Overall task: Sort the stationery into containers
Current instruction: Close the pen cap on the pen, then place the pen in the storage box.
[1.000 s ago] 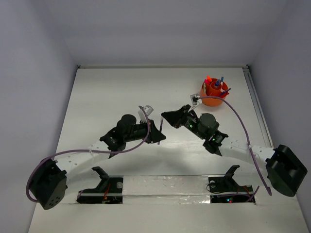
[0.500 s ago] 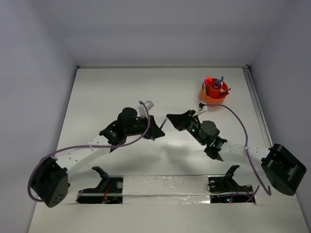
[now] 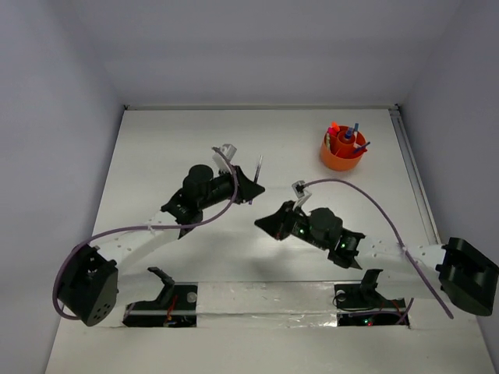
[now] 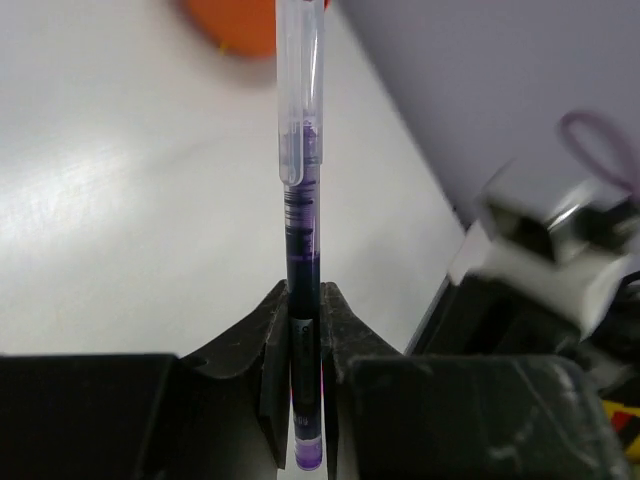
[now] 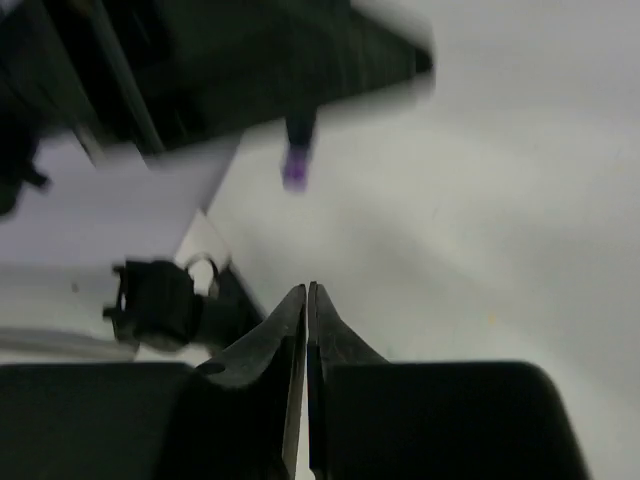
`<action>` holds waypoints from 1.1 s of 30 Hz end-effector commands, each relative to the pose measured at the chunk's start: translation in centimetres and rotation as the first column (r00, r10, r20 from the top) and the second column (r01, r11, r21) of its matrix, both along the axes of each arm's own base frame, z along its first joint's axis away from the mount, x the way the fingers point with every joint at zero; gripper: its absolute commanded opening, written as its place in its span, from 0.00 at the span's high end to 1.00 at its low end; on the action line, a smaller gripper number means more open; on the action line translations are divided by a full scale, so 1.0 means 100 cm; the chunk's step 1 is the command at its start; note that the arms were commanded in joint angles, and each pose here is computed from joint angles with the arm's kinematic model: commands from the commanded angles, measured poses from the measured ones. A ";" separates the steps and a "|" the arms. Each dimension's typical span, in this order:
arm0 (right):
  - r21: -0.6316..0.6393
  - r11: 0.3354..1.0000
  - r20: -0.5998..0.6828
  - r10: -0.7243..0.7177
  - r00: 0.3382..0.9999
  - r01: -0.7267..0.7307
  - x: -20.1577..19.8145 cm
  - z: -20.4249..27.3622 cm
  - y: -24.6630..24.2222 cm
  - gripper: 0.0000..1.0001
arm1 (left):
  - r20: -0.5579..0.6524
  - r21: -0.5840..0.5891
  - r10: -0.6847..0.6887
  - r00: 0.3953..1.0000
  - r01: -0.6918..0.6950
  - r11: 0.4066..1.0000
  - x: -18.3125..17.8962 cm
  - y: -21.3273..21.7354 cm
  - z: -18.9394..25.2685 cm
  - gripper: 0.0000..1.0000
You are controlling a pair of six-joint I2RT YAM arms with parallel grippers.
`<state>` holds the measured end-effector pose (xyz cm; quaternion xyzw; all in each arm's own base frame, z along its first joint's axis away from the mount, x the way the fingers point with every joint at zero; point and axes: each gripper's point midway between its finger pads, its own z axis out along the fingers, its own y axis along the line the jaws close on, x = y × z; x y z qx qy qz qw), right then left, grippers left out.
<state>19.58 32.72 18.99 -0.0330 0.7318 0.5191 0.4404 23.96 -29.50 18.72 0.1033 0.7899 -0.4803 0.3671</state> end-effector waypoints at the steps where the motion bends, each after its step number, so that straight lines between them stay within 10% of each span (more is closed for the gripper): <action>1: -0.112 0.991 -0.147 0.054 0.988 -0.071 -0.035 -0.033 -0.006 0.89 | 0.316 -0.271 0.097 0.944 -0.008 0.962 0.018 -0.002 0.110 1.00; 5: -0.041 0.997 -0.095 -0.067 0.993 0.064 -0.017 0.005 -0.032 0.56 | 0.284 -0.235 0.114 0.952 -0.047 0.971 0.009 0.011 0.083 1.00; 18: -0.113 0.994 0.256 0.020 0.966 0.010 -0.002 0.115 -0.036 0.17 | 0.274 -0.296 -0.037 0.961 0.121 0.948 -0.038 0.011 0.057 1.00; 33: -0.030 0.959 0.206 0.283 0.937 -0.283 0.020 0.113 0.012 0.29 | 0.332 -0.345 -0.143 0.933 0.261 0.902 -0.067 0.007 0.067 1.00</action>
